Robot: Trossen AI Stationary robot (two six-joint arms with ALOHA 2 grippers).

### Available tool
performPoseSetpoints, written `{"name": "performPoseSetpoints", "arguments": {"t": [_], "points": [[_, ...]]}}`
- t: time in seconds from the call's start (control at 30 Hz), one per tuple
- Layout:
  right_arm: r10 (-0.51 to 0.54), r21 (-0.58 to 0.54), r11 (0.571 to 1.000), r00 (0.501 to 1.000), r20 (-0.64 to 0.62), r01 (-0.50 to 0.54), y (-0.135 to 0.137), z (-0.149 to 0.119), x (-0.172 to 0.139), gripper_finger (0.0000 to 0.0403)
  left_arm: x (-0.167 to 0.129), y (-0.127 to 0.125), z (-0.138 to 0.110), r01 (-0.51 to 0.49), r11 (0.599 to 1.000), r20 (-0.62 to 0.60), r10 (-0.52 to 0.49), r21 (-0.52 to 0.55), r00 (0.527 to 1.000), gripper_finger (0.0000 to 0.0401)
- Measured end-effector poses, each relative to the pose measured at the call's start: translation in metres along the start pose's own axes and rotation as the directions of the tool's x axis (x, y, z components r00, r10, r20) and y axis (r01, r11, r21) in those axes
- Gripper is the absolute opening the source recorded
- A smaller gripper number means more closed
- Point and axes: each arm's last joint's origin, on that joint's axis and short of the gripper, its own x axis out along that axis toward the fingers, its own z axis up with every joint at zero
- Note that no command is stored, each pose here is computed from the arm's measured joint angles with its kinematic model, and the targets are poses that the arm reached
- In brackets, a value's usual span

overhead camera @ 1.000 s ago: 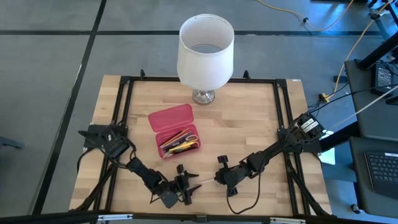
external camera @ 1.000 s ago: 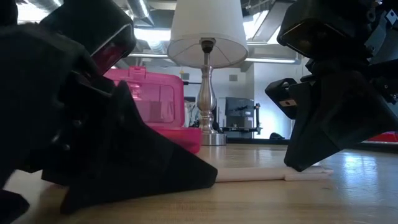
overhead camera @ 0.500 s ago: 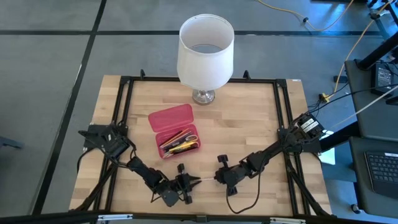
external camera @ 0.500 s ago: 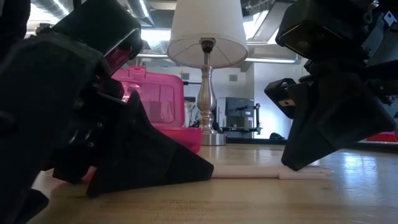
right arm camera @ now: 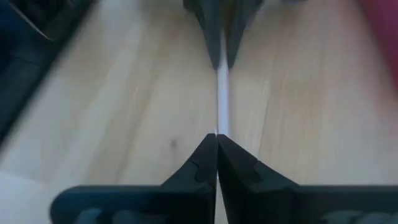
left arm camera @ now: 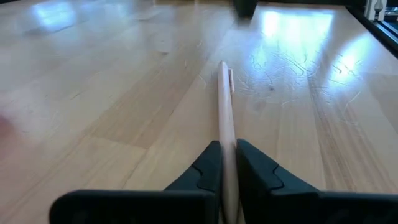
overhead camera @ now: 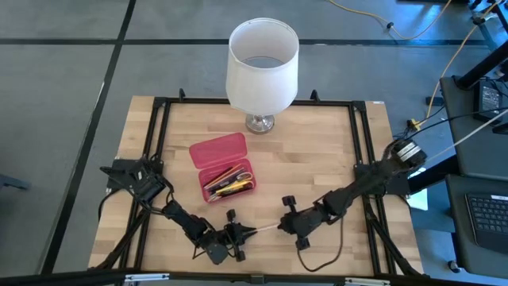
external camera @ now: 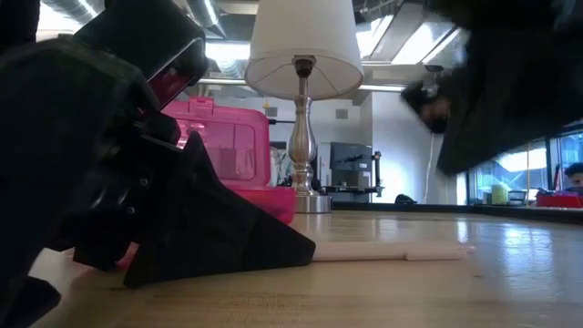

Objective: Pick & place school supplies into a supply box
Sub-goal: Put the light pink pen into the red supply box

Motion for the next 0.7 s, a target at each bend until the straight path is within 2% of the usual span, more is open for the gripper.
{"name": "performPoseSetpoints", "arguments": {"t": [0.2, 0.37, 0.5, 0.6, 0.7], "points": [[0.031, -0.001, 1.000, 0.998, 0.051, -0.031, 0.006, 0.014, -0.040, 0.0014, -0.002, -0.001, 0.006, 0.007, 1.000, 0.005, -0.007, 0.002, 1.000, 0.0023], [0.044, 0.020, 0.999, 0.998, 0.053, -0.045, 0.009, 0.016, -0.057, 0.0014, -0.008, -0.003, 0.020, 0.032, 0.999, 0.010, -0.033, 0.044, 0.999, 0.0022], [0.039, 0.036, 0.999, 0.999, 0.031, -0.040, 0.009, 0.013, -0.059, 0.0014, -0.013, -0.005, 0.040, 0.037, 0.999, 0.047, -0.038, 0.013, 0.998, 0.0022], [0.037, 0.042, 0.998, 0.999, 0.020, -0.037, 0.009, 0.012, -0.059, 0.0014, -0.021, -0.004, 0.060, 0.029, 0.999, 0.068, -0.031, 0.030, 0.997, 0.0022], [0.036, 0.063, 0.997, 0.999, 0.019, -0.038, 0.009, 0.012, -0.059, 0.0014, -0.032, 0.001, 0.083, -0.049, 0.997, 0.095, 0.044, 0.053, 0.995, 0.0022]]}}
